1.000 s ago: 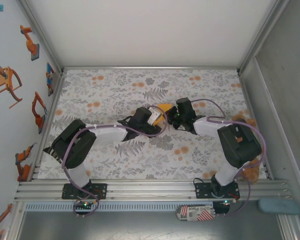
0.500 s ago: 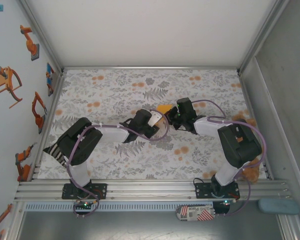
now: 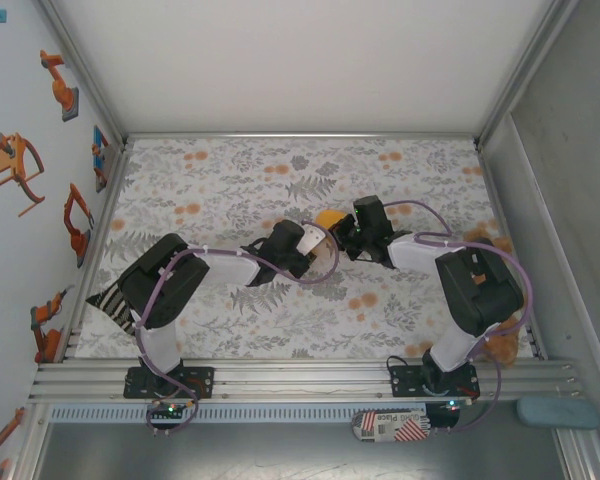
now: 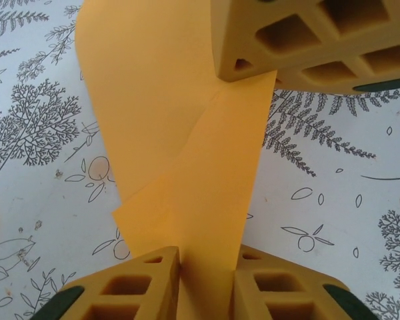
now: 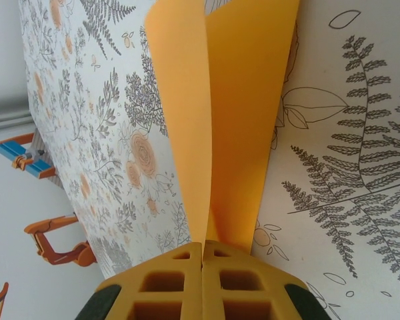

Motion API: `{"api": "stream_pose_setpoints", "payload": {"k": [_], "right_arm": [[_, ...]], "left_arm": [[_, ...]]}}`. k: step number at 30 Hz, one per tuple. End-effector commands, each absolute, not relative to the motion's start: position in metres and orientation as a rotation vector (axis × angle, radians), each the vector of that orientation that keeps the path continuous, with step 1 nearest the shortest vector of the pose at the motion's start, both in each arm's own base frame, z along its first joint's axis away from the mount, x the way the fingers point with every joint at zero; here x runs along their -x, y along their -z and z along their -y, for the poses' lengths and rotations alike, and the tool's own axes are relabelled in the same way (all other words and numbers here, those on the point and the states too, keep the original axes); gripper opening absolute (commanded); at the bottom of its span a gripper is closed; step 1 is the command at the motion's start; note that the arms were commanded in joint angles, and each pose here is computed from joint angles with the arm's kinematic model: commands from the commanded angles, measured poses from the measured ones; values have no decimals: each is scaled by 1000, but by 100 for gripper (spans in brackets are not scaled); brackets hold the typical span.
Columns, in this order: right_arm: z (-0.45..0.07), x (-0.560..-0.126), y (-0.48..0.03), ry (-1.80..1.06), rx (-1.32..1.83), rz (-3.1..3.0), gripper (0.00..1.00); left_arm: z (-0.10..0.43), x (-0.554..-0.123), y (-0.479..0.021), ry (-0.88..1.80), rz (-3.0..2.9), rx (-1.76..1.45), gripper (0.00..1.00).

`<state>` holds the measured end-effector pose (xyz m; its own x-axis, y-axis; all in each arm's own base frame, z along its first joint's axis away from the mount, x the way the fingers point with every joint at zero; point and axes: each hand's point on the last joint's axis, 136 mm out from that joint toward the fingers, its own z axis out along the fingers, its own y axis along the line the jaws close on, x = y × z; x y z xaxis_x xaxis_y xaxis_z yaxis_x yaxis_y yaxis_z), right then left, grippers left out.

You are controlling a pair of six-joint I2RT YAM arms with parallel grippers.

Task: Fold a paper plane with a square sheet of paper (pick it up from the middle)
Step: Fold the wing for the fifth time at the center of the table.

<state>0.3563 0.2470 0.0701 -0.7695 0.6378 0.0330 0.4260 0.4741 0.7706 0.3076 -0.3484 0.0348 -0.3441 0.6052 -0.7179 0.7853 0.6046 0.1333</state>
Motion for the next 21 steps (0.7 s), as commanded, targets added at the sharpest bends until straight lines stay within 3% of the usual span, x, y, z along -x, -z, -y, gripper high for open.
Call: {"api": "stream_pose_setpoints", "payload": {"k": [1, 4, 10, 17, 21], "right_arm": [[-243, -357, -77, -1183, -943, -2461, 1], [-241, -357, -78, -1173, -943, -2464, 14], [-232, -359, -84, -1147, -895, -2455, 49], [-209, -364, -99, -1038, -796, -2439, 62], [-193, -364, -106, -954, -770, -2427, 65]], "left_arm": [[350, -307, -33, 301, -2065, -1118, 20], [350, -306, -32, 308, -2068, -1122, 19], [351, -303, -29, 334, -2084, -1135, 15], [356, -297, -23, 392, -2117, -1145, 14], [356, -295, -21, 432, -2140, -1137, 13]]}}
